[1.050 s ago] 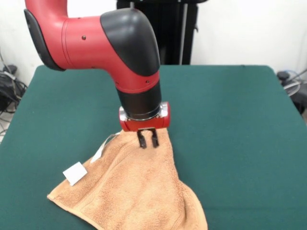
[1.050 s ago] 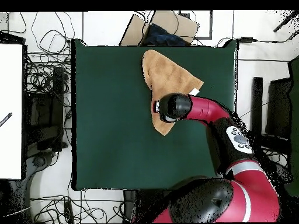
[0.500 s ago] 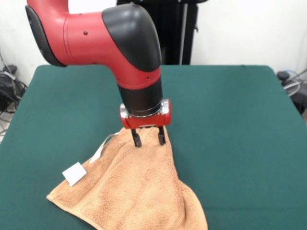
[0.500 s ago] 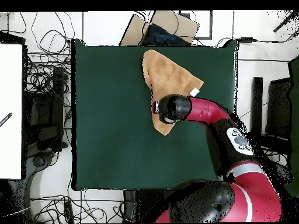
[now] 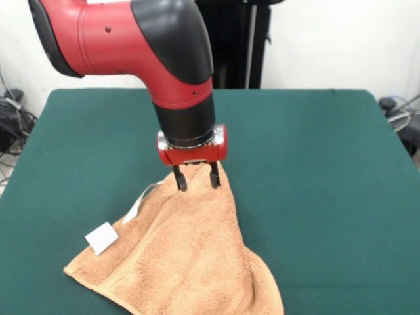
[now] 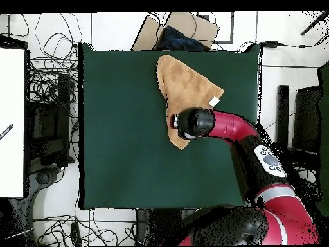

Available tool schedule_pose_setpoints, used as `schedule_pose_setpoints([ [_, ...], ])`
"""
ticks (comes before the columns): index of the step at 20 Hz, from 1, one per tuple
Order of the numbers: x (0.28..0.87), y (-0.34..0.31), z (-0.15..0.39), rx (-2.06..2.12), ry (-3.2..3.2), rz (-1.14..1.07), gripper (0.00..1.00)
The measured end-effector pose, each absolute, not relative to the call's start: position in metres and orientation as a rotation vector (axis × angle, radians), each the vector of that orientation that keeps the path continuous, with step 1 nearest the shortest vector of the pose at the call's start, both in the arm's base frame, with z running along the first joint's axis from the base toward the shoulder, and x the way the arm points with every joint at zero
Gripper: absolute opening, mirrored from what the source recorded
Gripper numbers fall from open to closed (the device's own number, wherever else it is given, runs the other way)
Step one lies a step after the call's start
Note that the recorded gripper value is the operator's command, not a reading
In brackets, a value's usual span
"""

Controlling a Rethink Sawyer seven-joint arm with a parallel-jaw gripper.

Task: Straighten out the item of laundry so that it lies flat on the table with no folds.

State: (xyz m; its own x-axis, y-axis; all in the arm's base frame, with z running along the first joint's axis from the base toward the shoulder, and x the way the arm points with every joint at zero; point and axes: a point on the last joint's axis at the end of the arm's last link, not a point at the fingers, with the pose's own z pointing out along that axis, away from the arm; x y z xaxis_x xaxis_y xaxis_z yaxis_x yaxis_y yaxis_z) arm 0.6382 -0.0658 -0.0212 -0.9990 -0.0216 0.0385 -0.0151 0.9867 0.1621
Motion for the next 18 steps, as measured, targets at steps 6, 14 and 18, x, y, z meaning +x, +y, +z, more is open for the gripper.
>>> schedule_pose_setpoints([
  [6,0.628,-0.077,-0.03,0.032,-3.082,-0.241,1.0],
  [14,0.622,-0.078,-0.045,0.056,-3.105,-0.231,1.0],
  [18,0.621,-0.077,-0.049,0.064,-3.116,-0.228,1.0],
])
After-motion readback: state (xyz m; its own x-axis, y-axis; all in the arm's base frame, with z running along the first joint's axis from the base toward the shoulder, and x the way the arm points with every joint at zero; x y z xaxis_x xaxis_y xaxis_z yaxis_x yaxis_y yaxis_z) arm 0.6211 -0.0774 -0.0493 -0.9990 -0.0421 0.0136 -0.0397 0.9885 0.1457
